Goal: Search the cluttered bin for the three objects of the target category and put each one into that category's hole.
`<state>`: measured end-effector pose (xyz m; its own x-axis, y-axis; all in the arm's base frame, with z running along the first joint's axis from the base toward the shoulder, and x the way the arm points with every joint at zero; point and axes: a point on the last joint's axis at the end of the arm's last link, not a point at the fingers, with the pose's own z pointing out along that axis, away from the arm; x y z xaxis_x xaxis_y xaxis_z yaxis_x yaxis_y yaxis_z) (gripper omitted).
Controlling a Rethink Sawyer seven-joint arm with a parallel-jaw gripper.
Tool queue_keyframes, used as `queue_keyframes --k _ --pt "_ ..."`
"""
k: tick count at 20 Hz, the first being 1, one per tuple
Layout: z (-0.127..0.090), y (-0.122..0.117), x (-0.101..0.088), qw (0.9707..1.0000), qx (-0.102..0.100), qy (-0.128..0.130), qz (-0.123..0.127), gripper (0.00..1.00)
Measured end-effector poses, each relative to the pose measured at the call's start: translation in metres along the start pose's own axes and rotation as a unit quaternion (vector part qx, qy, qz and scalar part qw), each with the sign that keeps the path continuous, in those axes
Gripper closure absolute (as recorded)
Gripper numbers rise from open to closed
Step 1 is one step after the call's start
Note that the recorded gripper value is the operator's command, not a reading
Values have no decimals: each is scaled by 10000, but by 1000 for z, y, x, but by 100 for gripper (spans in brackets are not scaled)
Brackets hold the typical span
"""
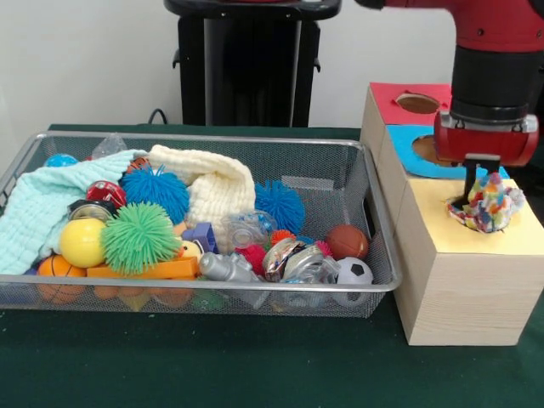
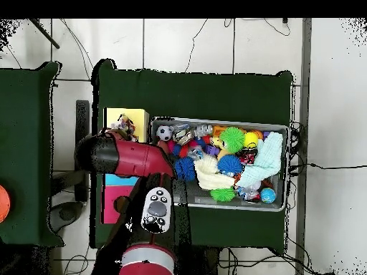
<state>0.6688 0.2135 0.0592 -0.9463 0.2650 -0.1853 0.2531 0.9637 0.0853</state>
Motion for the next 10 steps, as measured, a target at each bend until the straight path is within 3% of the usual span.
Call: queue_keyframes --k 7,10 --pt "40 -6 -9 9997 40 -229 8 100" --pt "42 -7 -17 9996 28 -286 12 100"
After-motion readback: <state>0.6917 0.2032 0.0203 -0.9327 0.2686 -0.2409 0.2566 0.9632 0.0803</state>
